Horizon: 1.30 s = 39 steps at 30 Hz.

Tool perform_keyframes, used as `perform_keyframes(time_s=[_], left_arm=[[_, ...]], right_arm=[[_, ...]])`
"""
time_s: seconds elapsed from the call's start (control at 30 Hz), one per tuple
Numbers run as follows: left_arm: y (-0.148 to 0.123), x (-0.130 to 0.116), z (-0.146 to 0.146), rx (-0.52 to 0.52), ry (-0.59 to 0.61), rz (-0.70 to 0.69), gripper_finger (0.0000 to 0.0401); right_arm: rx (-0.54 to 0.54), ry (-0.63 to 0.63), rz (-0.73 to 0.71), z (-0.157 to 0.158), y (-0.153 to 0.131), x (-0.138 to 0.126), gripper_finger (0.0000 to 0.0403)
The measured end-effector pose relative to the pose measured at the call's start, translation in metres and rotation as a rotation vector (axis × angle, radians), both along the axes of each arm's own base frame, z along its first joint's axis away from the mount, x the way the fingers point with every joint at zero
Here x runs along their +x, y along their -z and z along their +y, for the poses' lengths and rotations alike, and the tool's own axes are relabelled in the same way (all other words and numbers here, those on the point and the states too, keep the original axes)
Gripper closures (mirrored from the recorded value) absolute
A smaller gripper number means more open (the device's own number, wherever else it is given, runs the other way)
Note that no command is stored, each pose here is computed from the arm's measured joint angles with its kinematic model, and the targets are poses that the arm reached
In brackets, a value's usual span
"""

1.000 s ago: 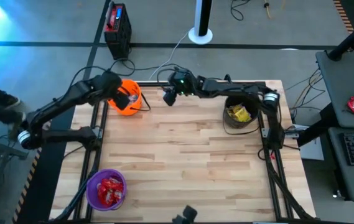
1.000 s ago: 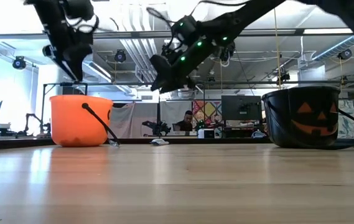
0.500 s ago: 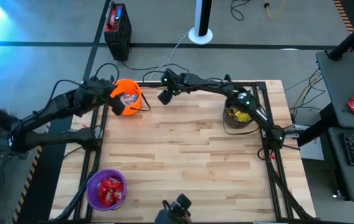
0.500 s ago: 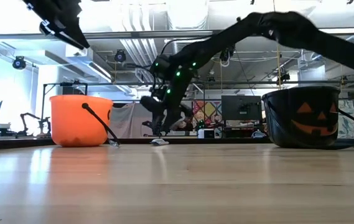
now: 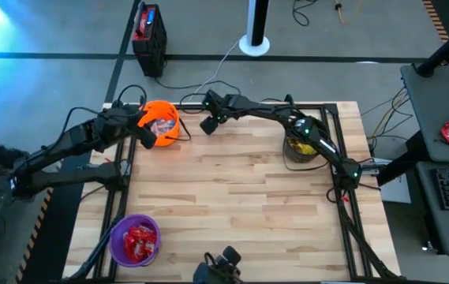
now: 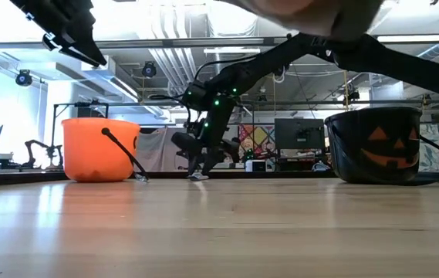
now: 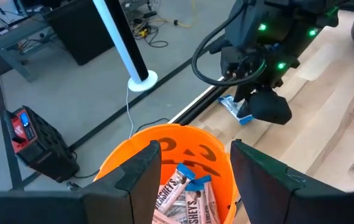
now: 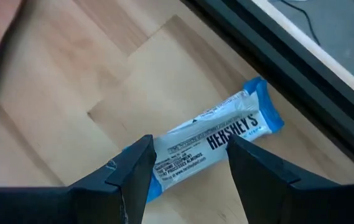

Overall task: Sort candy by brand, put in halloween buckets
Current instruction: Put the white chocolate bar into the orange bucket

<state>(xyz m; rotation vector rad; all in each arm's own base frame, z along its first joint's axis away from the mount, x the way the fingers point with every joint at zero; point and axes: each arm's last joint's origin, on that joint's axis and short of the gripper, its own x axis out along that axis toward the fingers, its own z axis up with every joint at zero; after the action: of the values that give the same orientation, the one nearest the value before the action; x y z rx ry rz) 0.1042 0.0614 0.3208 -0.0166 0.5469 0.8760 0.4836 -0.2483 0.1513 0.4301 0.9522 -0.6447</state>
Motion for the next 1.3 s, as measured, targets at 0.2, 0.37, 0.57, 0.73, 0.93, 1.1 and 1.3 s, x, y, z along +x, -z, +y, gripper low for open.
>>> perform_keyframes(time_s=[0.2, 0.37, 0.57, 0.73, 0.93, 1.1, 1.3], left_arm=[[0.0, 0.001, 0.001, 0.001, 0.001, -0.003, 0.0225], [0.0, 0.002, 0.001, 0.001, 0.003, -0.005, 0.0225], [0.0, 0.003, 0.001, -0.004, 0.001, -0.014, 0.0225], [0.001, 0.005, -0.001, -0.011, 0.018, -0.011, 0.0225], [0.0, 0.007, -0.005, -0.007, 0.054, -0.02, 0.0225], [-0.001, 0.007, -0.008, 0.0, 0.083, -0.02, 0.0225], [0.001, 0.008, -0.012, 0.0, 0.119, -0.017, 0.0225]], right_arm=[[0.095, -0.213, 0.031, 0.007, 0.003, -0.003, 0.0207], [0.18, -0.48, 0.233, 0.034, -0.002, -0.017, 0.0208], [0.192, -0.501, 0.318, 0.058, -0.018, -0.021, 0.0218], [0.213, -0.296, 0.228, 0.064, -0.052, -0.024, 0.0219], [0.149, -0.053, 0.276, 0.075, -0.05, -0.022, 0.0201], [0.169, 0.008, 0.32, 0.085, -0.02, -0.017, 0.0186], [0.19, 0.041, 0.314, 0.084, 0.002, -0.018, 0.0183]])
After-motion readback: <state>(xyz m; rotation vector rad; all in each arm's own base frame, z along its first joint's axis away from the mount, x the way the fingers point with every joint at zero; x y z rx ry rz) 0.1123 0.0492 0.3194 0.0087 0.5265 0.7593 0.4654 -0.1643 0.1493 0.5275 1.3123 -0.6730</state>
